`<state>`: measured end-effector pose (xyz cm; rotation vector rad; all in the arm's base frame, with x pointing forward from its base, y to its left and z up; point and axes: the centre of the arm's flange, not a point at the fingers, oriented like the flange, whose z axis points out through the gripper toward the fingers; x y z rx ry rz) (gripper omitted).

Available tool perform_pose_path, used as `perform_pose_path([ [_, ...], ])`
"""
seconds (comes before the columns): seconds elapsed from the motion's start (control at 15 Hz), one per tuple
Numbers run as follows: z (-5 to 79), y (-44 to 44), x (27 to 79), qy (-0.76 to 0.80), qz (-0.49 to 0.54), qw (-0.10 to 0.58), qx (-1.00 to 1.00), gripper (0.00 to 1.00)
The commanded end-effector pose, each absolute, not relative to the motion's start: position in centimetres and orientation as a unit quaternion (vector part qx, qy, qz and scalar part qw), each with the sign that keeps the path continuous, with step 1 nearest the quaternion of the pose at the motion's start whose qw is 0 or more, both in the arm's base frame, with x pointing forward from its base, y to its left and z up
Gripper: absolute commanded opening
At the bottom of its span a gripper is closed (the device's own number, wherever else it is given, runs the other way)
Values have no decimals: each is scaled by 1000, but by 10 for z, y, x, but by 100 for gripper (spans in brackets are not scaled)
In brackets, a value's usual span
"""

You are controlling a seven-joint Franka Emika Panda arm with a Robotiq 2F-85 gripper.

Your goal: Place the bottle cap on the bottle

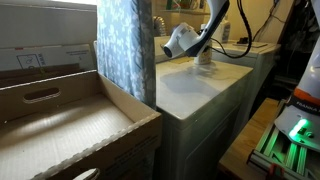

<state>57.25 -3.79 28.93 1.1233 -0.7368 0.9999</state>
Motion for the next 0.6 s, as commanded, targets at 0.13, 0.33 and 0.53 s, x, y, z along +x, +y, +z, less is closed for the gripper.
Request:
perform_pose_path([
  [0.13, 253, -21, 564, -306, 431, 705, 473, 48],
  [0.33, 248, -24, 563, -312, 426, 710, 466, 48],
  [0.53, 253, -25, 568, -333, 427, 696, 472, 48],
])
